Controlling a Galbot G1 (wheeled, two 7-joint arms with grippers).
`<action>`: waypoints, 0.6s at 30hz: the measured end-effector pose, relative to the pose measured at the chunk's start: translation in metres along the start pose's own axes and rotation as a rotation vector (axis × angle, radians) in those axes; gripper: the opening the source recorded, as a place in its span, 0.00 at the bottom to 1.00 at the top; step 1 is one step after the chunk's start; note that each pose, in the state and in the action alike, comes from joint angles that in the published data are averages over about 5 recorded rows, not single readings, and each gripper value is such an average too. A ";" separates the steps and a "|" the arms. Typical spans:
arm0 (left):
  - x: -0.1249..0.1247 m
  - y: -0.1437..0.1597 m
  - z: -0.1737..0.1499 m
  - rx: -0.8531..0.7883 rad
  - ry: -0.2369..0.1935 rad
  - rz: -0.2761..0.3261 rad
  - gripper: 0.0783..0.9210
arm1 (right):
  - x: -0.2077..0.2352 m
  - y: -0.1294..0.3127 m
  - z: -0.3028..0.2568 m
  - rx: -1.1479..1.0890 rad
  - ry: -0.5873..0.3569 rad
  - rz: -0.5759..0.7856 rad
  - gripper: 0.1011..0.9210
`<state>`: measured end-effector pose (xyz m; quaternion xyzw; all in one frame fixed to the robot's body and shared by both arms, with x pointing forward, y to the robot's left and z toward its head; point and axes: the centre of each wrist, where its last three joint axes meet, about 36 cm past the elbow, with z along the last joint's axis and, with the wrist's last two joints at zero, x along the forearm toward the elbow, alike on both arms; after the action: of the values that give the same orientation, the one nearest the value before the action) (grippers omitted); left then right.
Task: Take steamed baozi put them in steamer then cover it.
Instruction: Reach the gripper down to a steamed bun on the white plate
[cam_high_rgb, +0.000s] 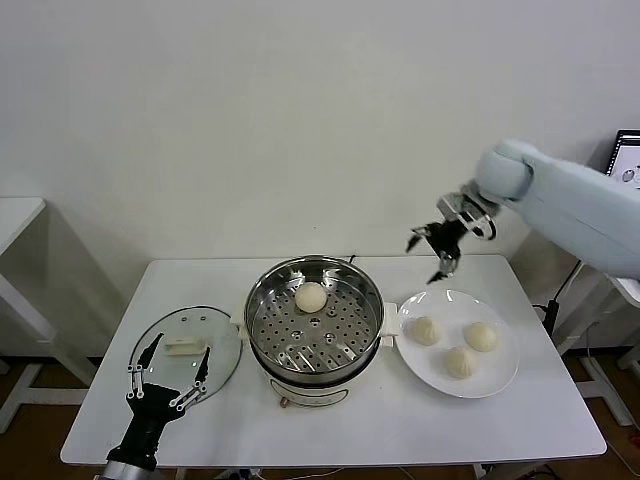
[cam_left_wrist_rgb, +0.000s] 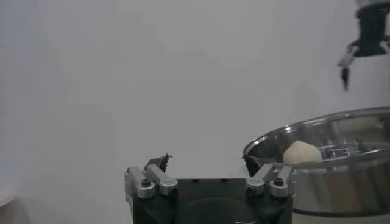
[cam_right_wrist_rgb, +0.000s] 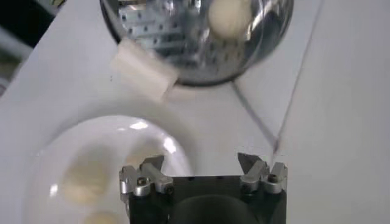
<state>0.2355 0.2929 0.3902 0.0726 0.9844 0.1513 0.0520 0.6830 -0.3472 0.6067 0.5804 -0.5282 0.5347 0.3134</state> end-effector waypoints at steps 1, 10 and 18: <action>0.000 0.000 0.000 0.000 0.001 -0.001 0.88 | -0.007 0.004 0.005 -0.021 0.004 -0.005 0.88; 0.004 0.000 0.004 0.000 0.017 -0.003 0.88 | -0.061 0.026 0.031 -0.132 0.025 -0.049 0.88; 0.004 0.001 0.007 -0.001 0.024 -0.007 0.88 | -0.096 0.032 0.033 -0.164 0.037 -0.075 0.88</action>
<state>0.2323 0.2962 0.3834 0.0673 0.9852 0.1524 0.0406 0.6752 -0.3592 0.5008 0.5624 -0.5422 0.4881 0.3892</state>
